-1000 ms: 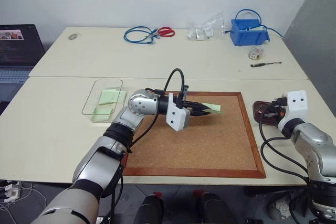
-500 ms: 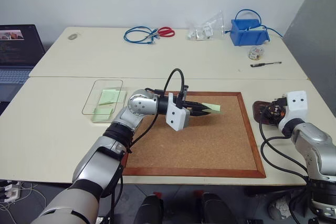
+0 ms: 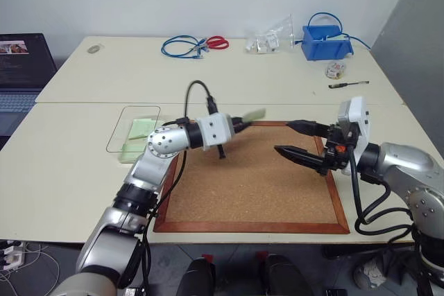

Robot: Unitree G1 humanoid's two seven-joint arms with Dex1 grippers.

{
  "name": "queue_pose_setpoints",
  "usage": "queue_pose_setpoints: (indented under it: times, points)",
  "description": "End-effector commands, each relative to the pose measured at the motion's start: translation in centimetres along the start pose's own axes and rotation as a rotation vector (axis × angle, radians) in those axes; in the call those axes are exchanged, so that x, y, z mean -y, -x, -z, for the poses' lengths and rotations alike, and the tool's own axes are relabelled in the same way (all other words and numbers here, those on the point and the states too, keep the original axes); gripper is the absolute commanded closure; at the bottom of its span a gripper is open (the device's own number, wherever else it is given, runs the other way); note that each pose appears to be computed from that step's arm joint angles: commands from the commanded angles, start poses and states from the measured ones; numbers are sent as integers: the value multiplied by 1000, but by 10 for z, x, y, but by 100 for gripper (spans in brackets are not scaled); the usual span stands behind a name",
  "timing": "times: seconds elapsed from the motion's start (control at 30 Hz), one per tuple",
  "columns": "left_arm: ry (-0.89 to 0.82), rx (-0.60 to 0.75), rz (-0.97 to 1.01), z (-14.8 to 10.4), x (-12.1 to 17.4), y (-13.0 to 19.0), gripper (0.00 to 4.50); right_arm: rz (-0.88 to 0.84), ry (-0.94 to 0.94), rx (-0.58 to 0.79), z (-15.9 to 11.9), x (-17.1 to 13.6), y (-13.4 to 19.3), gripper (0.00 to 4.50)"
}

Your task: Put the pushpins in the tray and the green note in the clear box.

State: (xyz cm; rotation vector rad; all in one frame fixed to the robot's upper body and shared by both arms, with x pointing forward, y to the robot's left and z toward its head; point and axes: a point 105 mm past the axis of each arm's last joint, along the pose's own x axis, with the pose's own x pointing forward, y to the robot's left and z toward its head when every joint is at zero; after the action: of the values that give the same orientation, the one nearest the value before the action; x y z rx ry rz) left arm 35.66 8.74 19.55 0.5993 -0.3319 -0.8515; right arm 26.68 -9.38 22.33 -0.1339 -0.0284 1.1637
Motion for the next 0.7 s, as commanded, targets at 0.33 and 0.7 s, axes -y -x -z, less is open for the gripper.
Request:
queue_pose_setpoints:
  times: [0.33,0.7]
  points:
    - [327,-395,-1102,19,-77,120,450,-95,67,67,-7,3,-29,72]
    - [460,-494,-1164,49,-70,133,351,-73,71,63,-8,10,-29,67]
